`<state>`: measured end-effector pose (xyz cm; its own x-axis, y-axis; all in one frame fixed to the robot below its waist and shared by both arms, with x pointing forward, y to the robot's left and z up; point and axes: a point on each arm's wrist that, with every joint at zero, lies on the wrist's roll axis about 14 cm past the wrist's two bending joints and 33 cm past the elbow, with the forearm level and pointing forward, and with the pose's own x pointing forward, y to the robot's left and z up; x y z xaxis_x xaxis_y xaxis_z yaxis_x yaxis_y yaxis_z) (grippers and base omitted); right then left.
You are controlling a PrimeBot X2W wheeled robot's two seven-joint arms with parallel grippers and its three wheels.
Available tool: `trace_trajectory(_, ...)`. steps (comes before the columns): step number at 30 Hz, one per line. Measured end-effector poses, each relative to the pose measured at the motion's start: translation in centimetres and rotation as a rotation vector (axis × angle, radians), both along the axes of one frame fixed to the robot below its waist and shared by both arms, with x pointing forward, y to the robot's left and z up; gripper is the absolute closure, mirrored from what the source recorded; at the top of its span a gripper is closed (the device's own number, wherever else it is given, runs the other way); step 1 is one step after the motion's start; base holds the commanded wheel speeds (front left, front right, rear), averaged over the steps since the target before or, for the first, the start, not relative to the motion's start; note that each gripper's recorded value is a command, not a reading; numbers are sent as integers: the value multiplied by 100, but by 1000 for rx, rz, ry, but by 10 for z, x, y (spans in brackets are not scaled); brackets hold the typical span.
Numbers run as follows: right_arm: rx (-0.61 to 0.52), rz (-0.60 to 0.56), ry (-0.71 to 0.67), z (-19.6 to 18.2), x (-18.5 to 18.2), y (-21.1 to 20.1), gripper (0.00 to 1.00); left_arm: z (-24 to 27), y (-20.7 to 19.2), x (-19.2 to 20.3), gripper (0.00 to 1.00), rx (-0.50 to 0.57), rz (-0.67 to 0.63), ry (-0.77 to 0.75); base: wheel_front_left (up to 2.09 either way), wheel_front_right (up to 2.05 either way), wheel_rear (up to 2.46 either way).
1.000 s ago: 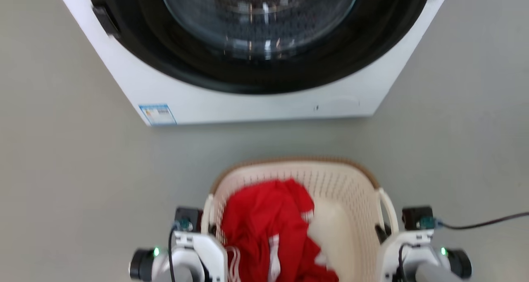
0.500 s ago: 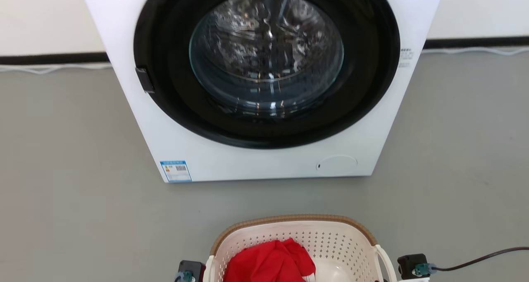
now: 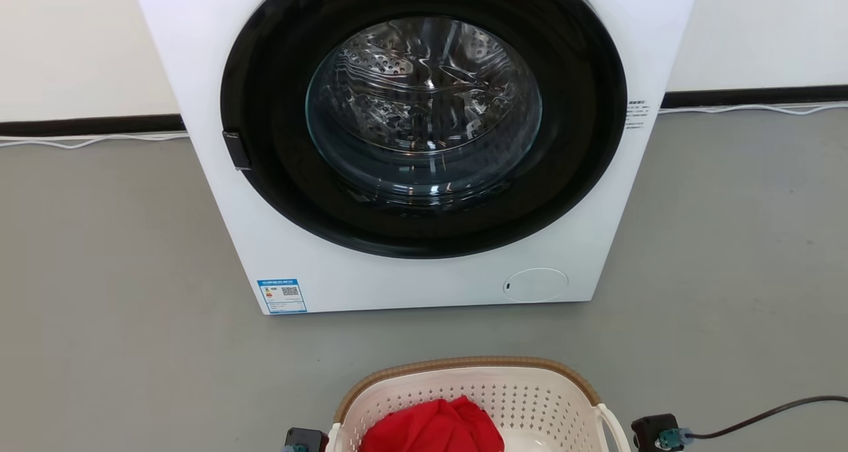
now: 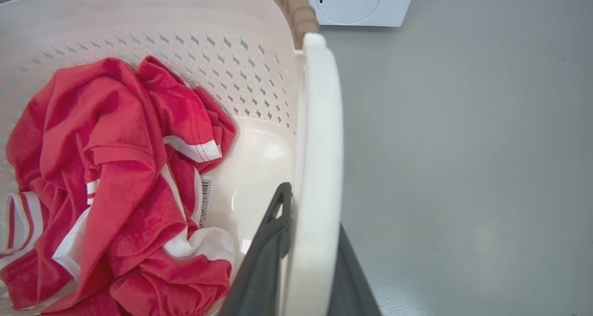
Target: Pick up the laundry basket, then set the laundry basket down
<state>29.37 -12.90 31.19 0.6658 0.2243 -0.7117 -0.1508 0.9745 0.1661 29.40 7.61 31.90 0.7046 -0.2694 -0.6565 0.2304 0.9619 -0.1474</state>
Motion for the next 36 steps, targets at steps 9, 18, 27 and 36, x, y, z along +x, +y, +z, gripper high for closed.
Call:
trace_trajectory(9, 5, -5, 5, -1, -3, -2, 100, -4, -3, -3, 100, 1, -14, 20, 0, 0, 0)
trace_trajectory(18, -3, -12, 22, -5, -7, -4, 100, -8, -7, -6, 100, 2, -28, 40, 0, 0, 0)
trace_trajectory(27, -5, -19, 42, -10, -11, -6, 100, -11, -9, -8, 100, -3, -33, 54, 0, 0, 0)
trace_trajectory(36, -4, -16, 55, -13, -12, -6, 100, -15, -9, -9, 100, 5, -40, 68, 0, 0, 0)
